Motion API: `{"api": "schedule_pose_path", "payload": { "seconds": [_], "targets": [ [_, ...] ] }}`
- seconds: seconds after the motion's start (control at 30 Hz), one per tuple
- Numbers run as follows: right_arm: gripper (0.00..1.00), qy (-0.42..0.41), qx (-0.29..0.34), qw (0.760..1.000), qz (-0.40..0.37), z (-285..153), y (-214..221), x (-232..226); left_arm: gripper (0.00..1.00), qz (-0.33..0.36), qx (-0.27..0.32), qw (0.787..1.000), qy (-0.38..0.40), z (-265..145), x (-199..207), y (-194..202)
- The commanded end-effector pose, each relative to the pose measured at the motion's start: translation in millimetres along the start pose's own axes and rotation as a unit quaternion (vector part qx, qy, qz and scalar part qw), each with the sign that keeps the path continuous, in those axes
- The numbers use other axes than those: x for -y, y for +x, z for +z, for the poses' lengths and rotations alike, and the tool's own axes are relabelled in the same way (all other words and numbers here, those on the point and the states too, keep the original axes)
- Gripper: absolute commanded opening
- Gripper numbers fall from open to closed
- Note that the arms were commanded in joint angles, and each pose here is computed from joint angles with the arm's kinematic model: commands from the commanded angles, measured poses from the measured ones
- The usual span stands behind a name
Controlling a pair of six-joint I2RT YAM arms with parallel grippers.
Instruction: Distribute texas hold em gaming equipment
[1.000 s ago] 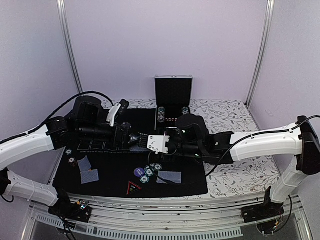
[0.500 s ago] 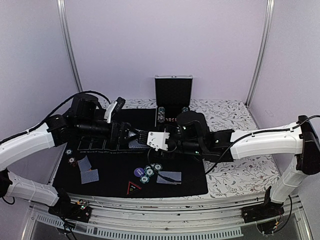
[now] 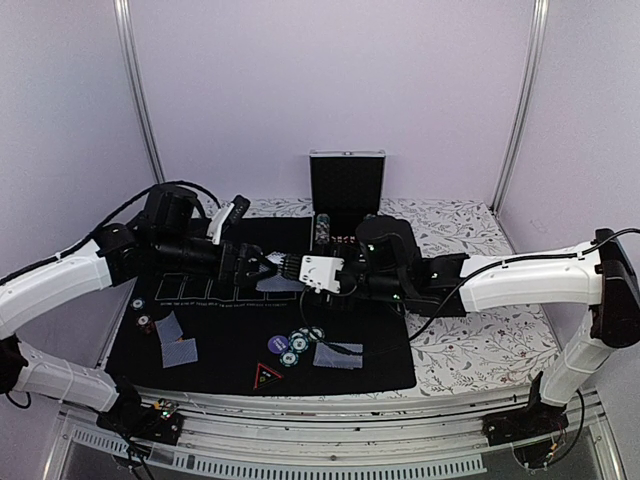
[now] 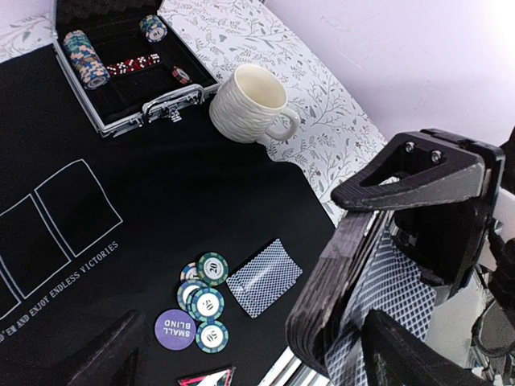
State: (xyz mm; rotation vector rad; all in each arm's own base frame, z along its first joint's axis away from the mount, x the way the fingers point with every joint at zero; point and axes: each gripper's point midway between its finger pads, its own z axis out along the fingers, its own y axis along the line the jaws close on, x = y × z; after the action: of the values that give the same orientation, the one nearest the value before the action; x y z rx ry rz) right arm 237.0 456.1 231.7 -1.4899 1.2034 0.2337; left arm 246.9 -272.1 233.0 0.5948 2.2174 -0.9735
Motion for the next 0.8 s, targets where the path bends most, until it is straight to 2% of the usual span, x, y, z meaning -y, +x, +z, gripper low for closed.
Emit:
{"api": "schedule_pose_path", "payload": {
  "seconds": [0.0, 0.2, 0.33, 0.43, 0.57, 0.63, 0.77],
  "targets": [
    [0.54, 0.015, 0.026, 1.000, 0.007, 2, -14, 16, 0.97, 0.000, 0.001, 1.000, -0.005, -6, -3, -7],
    [0.54, 0.015, 0.027, 1.000, 0.009, 3, -13, 16, 0.96, -0.006, 0.010, 1.000, 0.015, -12, 4, -16],
    [0.54, 0.013, 0.025, 1.000, 0.012, 4, -10, 15, 0.91, -0.014, 0.013, 1.000, 0.013, -20, 3, -17],
    [0.54, 0.012, 0.024, 1.000, 0.012, 6, -9, 15, 0.75, -0.023, 0.013, 0.999, 0.024, -24, 6, -14],
    [0.54, 0.012, 0.023, 1.000, 0.012, 9, -7, 16, 0.43, -0.036, 0.000, 0.998, 0.042, -21, 10, -8],
    [0.54, 0.011, 0.022, 1.000, 0.011, 10, -6, 15, 0.39, -0.038, -0.001, 0.998, 0.051, -20, 12, -7],
    [0.54, 0.010, 0.021, 1.000, 0.011, 11, -5, 15, 0.37, -0.036, -0.003, 0.997, 0.064, -18, 15, -5]
  ]
}}
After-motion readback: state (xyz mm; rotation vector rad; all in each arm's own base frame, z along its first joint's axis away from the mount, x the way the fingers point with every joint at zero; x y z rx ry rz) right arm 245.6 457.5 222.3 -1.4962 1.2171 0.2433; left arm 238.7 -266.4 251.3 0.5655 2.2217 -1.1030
